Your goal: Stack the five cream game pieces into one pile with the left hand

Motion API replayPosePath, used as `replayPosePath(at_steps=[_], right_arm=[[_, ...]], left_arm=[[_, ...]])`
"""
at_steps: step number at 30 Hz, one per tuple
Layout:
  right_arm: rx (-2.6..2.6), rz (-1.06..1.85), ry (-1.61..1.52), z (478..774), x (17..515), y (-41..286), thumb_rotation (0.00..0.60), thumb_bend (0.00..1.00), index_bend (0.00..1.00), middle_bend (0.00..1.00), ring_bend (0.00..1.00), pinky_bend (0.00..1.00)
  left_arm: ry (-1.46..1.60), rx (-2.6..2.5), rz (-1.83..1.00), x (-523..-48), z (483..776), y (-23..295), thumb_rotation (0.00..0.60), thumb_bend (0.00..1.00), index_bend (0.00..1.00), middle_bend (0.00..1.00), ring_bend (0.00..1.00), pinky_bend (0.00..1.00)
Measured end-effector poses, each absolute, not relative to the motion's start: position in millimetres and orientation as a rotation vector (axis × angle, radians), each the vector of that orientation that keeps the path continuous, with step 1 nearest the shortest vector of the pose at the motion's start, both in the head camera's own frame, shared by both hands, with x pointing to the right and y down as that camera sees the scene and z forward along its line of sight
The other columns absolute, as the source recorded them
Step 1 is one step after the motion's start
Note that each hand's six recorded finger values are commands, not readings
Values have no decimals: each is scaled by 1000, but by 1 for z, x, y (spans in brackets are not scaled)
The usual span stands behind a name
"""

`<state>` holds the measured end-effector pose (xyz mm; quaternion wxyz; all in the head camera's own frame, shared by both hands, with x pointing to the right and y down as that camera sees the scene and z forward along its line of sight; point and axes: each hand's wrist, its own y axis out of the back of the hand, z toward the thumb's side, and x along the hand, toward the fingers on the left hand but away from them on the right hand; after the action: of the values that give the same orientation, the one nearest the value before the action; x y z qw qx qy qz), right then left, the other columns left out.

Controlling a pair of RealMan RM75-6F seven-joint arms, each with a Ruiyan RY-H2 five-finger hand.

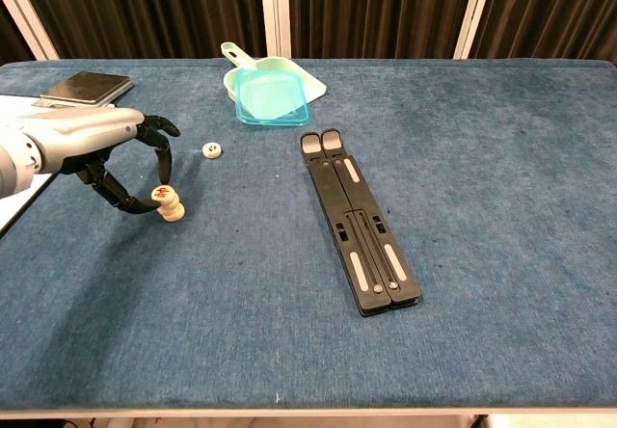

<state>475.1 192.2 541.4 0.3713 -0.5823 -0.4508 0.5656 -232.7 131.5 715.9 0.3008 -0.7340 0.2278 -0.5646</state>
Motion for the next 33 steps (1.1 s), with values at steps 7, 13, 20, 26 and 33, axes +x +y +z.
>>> replayPosePath(at_steps=[7, 13, 20, 26, 33], right_arm=[[-1491, 1451, -1159, 541, 476, 193, 600, 48, 0, 0, 0, 0], [-1485, 1448, -1164, 538, 477, 194, 600, 48, 0, 0, 0, 0], [-1496, 1432, -1151, 537, 471, 195, 600, 48, 0, 0, 0, 0], [-1487, 1440, -1159, 535, 475, 197, 600, 48, 0, 0, 0, 0], [-1478, 1457, -1165, 534, 478, 200, 600, 48, 0, 0, 0, 0]], left_arm=[[613, -1941, -1492, -234, 711, 131, 600, 276, 424, 44, 0, 0], [686, -1952, -1431, -224, 696, 115, 600, 274, 424, 44, 0, 0], [749, -1950, -1412, -202, 703, 75, 600, 235, 424, 44, 0, 0], [770, -1884, -1489, -199, 730, 47, 600, 207, 424, 44, 0, 0], [749, -1856, -1586, -197, 760, 39, 600, 208, 424, 44, 0, 0]])
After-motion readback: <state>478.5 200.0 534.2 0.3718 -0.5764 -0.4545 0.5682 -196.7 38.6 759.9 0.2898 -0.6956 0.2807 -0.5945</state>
